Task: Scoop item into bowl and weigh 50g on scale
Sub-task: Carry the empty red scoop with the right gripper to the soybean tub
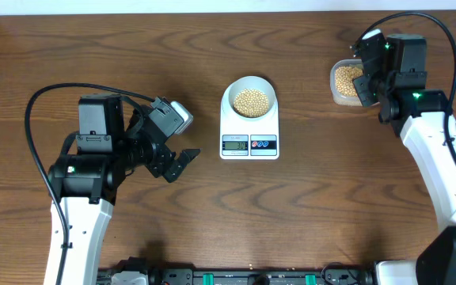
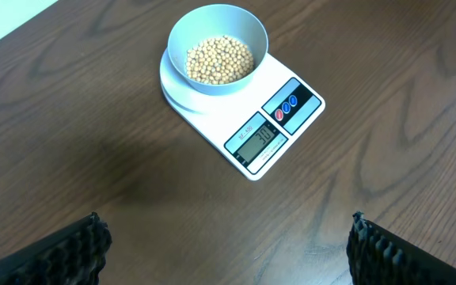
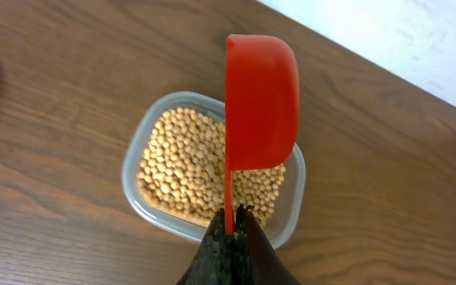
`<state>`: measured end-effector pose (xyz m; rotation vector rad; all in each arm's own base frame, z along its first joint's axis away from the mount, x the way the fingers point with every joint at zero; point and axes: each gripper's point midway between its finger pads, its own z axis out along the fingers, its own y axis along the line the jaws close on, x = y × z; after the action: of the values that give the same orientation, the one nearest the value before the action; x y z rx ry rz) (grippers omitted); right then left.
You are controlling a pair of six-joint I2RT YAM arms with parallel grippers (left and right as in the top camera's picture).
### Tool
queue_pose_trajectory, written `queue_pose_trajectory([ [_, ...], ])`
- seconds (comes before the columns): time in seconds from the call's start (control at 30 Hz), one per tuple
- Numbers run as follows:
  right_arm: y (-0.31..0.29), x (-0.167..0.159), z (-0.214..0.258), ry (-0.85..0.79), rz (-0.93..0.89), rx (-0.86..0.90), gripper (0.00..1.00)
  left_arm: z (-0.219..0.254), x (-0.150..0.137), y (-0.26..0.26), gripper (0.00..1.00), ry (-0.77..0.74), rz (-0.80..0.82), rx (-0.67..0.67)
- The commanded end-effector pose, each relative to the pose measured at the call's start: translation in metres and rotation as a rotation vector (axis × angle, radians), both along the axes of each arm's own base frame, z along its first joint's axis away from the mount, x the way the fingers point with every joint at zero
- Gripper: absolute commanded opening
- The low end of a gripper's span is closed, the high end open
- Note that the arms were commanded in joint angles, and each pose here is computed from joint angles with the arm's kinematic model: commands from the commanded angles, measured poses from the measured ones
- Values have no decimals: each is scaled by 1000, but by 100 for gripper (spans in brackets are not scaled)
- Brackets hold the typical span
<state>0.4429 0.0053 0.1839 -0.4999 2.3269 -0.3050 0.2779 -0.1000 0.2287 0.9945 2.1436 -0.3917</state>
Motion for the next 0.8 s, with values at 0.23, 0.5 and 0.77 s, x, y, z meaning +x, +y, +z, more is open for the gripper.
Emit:
queue_pose_trajectory([
  [0.23, -8, -1, -54, 148, -21, -43, 1, 6, 3, 1, 98, -22, -5, 5],
  [0.5, -3, -8, -63, 186, 0, -20, 1, 6, 3, 1, 98, -22, -5, 5],
  [0.77, -5, -9, -65, 192, -4, -20, 1, 6, 3, 1, 98, -22, -5, 5],
])
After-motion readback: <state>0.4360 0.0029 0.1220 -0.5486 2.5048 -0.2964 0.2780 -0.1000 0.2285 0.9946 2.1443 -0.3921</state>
